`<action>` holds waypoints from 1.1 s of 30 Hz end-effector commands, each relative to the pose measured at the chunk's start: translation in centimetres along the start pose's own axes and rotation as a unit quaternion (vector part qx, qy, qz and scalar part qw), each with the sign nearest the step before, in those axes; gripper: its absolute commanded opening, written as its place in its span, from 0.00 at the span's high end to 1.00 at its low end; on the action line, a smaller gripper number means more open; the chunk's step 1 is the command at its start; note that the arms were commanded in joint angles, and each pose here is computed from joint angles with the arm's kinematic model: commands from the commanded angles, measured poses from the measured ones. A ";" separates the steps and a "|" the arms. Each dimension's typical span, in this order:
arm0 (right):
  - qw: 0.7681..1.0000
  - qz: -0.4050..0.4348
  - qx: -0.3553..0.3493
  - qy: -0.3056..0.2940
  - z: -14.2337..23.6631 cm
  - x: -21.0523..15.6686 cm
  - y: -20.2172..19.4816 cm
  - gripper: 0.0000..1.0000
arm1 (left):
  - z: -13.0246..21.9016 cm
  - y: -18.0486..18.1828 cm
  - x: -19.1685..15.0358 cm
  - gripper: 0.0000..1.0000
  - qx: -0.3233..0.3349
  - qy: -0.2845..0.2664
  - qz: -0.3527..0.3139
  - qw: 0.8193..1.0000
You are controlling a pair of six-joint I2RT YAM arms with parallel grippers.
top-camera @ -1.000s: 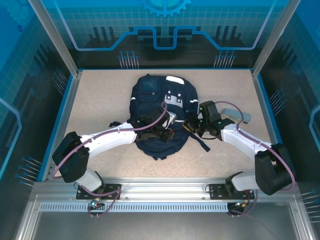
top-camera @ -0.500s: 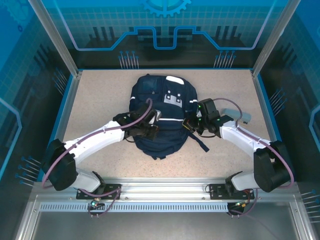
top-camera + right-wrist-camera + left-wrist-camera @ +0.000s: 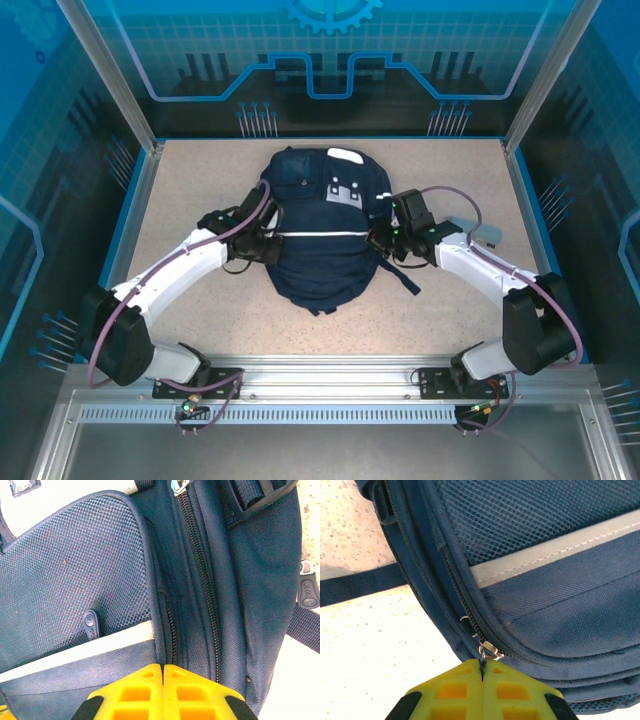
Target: Pack books, pencil case, and school supplies into a backpack
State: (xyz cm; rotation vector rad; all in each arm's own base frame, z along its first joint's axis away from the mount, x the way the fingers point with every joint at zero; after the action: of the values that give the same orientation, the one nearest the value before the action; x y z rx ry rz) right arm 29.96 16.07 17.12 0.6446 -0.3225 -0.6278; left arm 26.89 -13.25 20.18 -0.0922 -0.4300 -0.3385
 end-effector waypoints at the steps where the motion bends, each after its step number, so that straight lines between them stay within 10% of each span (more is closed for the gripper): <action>1: 0.999 0.015 -0.005 -0.044 -0.2 1.6 0.9 1.00 | 1.0 1.6 1.6 1.00 0.038 -0.029 0.001 0.999; 18: 0.993 0.107 0.044 0.017 -1.5 1.8 4.3 1.00 | -1.2 3.1 5.0 0.96 0.043 -0.104 0.016 0.994; 25: 0.991 0.131 -0.013 -0.040 2.0 3.6 3.0 0.32 | 1.3 3.4 4.0 0.43 0.044 -0.117 0.065 0.990; 33: 0.972 0.088 -0.176 -0.126 6.3 8.5 -3.0 0.16 | 5.1 4.3 2.1 0.11 0.053 -0.152 0.105 0.981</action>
State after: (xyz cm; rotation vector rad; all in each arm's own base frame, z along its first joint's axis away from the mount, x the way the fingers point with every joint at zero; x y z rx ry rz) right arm 33.53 9.69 20.66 0.3749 -0.5004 -0.5240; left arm 29.19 -10.18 25.44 -0.1022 -0.7384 -0.1459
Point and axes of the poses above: each hand's point on the last joint's axis, 136 mm out from that joint toward the fingers, its own z axis back along the fingers, its own y axis along the line the jaws close on, x = y × z, the point moved 7 cm from there along z, back along the fingers, and after that the axes turned 11 degrees about -z, right-handed, at the moved point
